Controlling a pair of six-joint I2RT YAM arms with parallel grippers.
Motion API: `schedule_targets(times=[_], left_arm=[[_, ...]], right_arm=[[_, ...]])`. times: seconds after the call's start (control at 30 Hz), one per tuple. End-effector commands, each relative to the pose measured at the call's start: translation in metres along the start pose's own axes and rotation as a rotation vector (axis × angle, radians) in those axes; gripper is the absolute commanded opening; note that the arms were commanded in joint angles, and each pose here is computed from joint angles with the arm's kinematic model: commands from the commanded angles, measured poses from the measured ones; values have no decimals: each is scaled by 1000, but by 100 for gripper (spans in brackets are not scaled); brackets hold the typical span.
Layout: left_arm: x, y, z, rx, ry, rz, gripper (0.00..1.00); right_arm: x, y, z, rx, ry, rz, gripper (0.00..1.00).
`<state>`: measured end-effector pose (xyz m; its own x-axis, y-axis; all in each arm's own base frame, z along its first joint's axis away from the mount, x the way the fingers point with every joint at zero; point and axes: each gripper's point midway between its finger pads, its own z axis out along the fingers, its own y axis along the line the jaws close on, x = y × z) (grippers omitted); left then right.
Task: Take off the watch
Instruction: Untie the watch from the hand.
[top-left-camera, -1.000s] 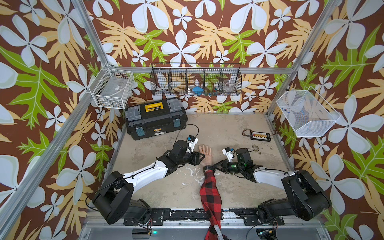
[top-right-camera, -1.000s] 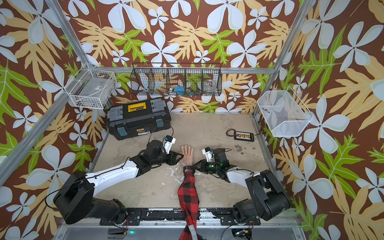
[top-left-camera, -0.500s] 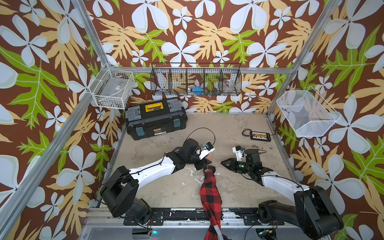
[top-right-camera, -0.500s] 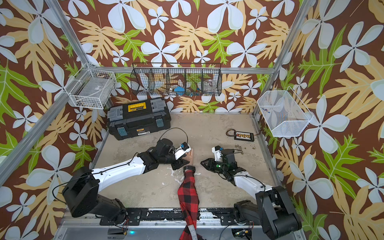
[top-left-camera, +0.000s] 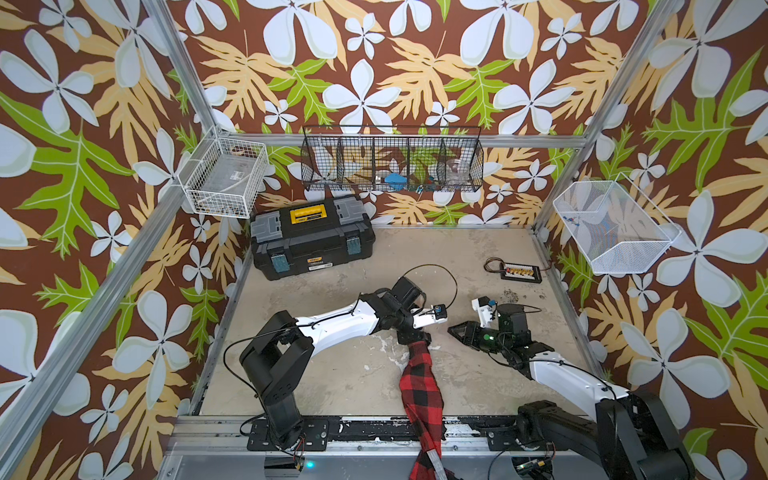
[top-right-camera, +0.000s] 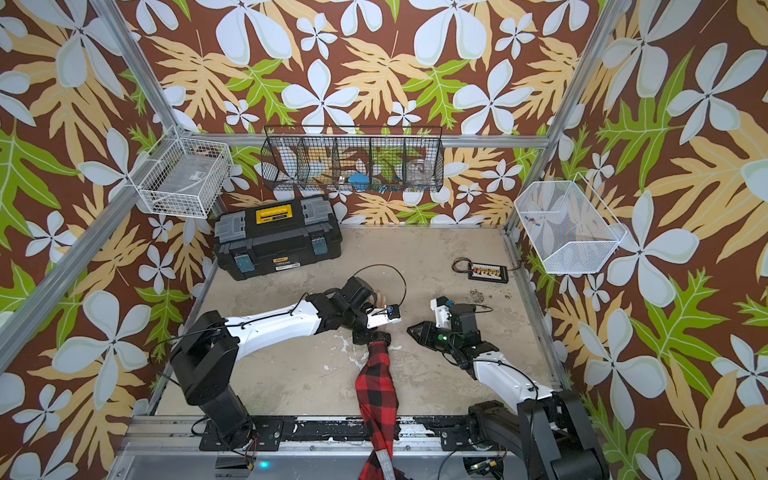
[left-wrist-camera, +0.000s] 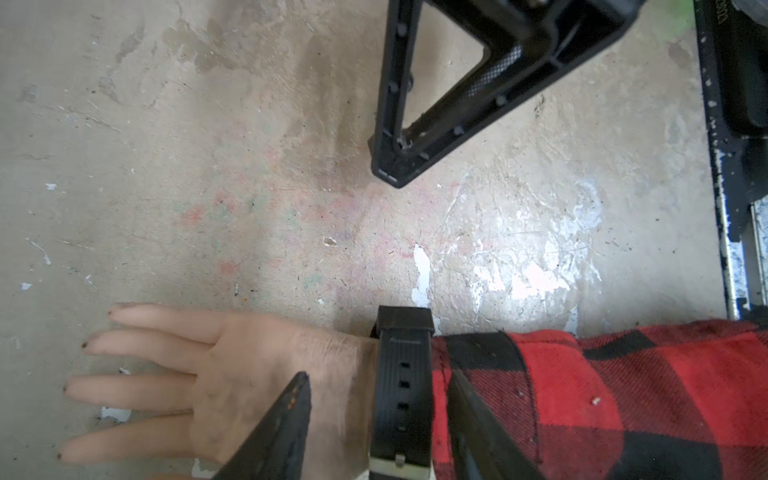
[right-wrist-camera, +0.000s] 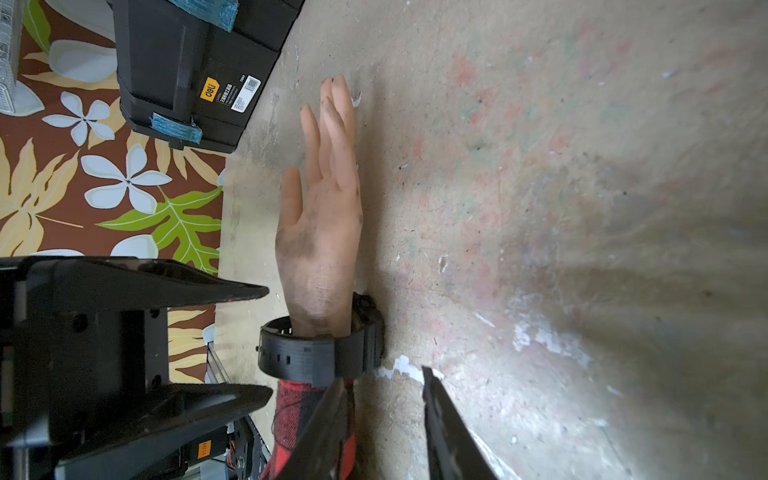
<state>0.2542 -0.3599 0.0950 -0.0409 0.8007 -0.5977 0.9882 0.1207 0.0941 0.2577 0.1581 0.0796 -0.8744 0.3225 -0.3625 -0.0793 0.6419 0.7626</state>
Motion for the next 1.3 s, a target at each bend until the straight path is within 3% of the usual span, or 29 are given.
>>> schedule_targets(times=[0.0,0.63,0.83,1.27], left_arm=[[8,-4,3,24,49,33,53],[1,-4,6,63,52,56,30],[-3,-5,3,67,39,62,23],[-9,-5,-3,62,12,52,22]], right_arm=[[-1,4,0,-21,-5,1,33],[-6,14,6,-60,19,-2,34],[3,28,17,-79,72,-48,45],[25,30,38,-86,147,-57,51]])
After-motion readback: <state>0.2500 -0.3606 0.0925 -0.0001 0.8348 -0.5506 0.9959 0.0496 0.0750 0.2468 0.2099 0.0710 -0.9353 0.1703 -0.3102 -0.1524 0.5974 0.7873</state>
